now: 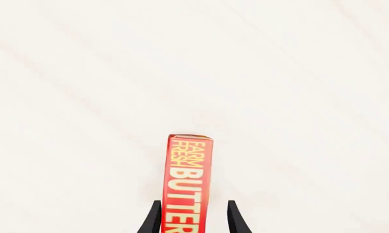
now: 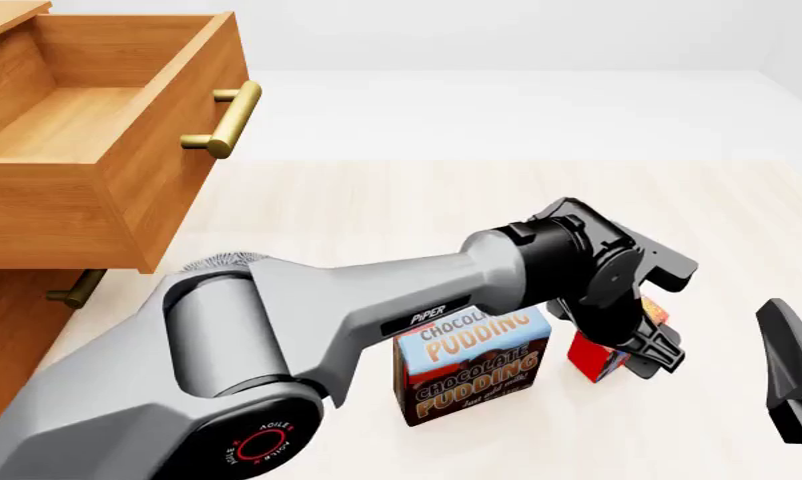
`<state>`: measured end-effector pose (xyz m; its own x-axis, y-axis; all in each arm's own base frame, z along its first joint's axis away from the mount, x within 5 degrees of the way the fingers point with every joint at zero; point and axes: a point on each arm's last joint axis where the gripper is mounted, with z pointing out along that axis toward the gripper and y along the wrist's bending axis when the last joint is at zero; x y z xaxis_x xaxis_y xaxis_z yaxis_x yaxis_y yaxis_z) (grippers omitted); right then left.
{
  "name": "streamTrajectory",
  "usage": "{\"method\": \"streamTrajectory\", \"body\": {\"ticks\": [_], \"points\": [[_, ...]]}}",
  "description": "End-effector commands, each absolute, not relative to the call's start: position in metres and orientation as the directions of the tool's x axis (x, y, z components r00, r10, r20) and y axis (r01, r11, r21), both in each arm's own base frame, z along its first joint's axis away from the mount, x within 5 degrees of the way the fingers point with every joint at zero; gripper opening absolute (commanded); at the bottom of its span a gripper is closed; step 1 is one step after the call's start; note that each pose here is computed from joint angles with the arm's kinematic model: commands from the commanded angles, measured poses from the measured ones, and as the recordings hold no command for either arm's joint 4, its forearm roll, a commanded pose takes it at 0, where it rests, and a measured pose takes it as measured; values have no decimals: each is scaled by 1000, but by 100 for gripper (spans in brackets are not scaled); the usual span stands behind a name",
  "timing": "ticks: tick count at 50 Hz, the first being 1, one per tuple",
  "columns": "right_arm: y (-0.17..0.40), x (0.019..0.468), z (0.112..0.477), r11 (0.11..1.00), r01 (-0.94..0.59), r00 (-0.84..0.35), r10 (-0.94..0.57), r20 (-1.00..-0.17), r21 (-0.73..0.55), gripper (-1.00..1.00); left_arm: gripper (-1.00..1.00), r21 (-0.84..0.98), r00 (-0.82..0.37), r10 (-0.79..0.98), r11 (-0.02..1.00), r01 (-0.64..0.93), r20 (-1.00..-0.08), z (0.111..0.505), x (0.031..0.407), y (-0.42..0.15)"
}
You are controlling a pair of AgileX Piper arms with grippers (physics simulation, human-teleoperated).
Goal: Put the butter at the back in the top drawer of the cabinet and close it.
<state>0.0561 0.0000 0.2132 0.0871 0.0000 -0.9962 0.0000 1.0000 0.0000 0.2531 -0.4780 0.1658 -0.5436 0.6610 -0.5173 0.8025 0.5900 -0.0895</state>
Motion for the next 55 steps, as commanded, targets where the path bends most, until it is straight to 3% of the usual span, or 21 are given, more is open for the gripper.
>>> {"method": "streamTrajectory", "body": {"ticks": [1, 55], "points": [[0, 56, 213, 1000, 0, 87, 0, -996, 0, 100, 100, -94, -549, 660, 593, 800, -513, 163, 251, -478], [0, 56, 213, 1000, 0, 87, 0, -996, 0, 100, 100, -98, -571, 650, 613, 784, -501, 149, 259, -477]]}}
